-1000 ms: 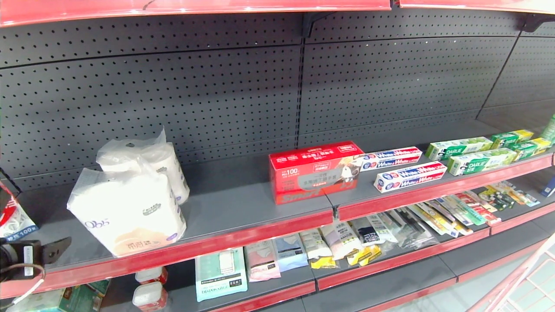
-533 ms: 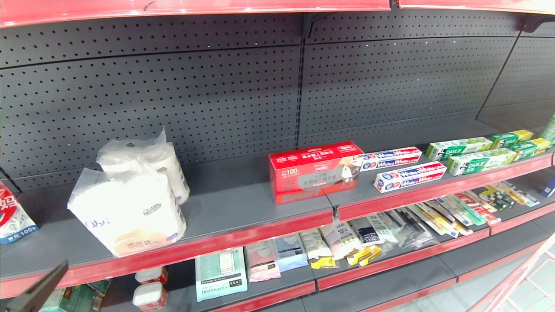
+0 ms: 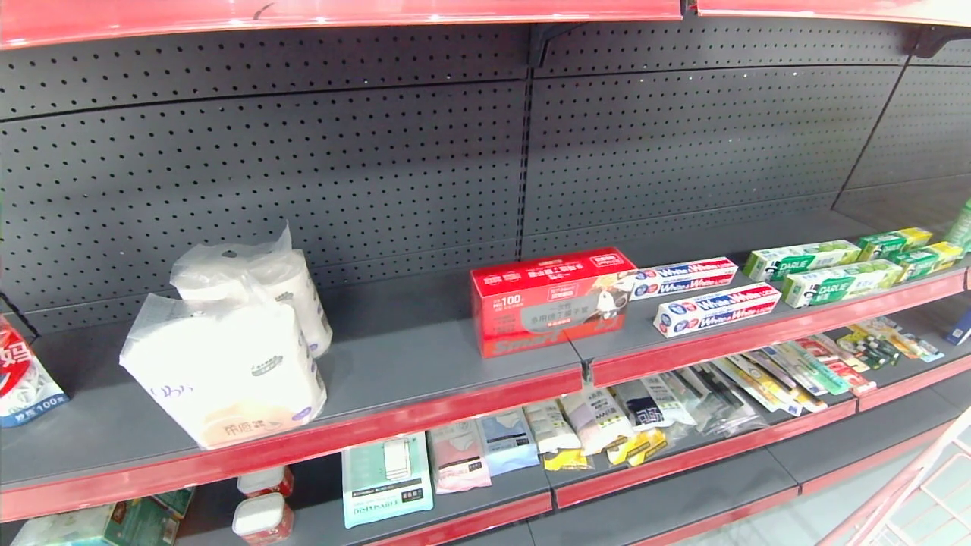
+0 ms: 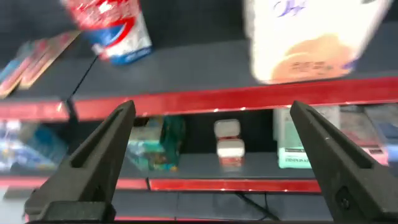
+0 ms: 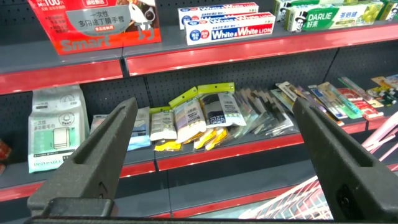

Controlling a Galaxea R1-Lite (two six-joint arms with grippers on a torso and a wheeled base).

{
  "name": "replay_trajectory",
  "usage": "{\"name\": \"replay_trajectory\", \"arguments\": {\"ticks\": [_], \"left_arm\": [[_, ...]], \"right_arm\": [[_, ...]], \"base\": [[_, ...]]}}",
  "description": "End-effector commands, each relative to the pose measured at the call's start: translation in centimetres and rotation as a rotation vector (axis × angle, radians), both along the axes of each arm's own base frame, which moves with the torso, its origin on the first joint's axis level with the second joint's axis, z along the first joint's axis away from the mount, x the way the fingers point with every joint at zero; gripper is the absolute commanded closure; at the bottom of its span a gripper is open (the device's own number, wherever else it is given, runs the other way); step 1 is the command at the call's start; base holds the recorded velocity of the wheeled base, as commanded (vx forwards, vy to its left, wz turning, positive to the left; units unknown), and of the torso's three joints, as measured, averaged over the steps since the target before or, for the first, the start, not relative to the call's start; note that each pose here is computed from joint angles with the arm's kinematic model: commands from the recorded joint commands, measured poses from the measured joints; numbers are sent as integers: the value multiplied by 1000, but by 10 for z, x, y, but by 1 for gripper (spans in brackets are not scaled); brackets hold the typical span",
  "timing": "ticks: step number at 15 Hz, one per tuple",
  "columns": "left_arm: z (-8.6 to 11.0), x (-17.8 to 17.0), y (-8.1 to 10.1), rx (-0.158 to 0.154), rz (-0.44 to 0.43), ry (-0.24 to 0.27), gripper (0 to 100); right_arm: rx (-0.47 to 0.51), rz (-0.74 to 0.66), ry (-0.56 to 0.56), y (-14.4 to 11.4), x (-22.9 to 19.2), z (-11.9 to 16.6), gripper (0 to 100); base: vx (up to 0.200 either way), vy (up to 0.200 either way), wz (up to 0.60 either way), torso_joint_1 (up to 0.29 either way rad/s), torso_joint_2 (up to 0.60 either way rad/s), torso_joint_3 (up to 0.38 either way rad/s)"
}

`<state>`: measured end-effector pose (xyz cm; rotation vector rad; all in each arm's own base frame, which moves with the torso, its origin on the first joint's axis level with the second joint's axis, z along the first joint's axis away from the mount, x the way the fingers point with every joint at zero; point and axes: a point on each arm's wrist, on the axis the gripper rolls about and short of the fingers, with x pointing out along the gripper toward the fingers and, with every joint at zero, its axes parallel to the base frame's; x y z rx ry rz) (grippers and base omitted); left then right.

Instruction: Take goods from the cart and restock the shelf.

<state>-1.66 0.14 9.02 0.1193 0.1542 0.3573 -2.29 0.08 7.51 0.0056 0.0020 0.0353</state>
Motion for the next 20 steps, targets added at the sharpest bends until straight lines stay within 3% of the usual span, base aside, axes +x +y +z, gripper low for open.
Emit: {"name": "replay_trajectory", "arguments": {"ticks": [1,2,5,11,18,20], "left_arm": [[-4,-3,0,0,1,-27,0],[-4,-2,-1,-10,-41,-22,0],[-5,-2,-3,-31,-284,-38,0],[-5,-3,-2,-36,-260,-45,0],[-5,-3,-2,-34,-260,-47,0],[-5,-3,-2,-34,-260,-47,0]], "right_arm": [[1,0,1,0,0,0,0],[1,0,1,0,0,0,0],[-1,0,1,0,0,0,0],[-4,3,3,0,0,0,0],[-2,3,1,0,0,0,0],[-4,3,1,0,0,0,0]], "base": [[0,0,0,0,0,0],[0,0,0,0,0,0],[0,0,0,0,0,0],[0,0,0,0,0,0],[0,0,600,4,0,1],[0,0,0,0,0,0]]}}
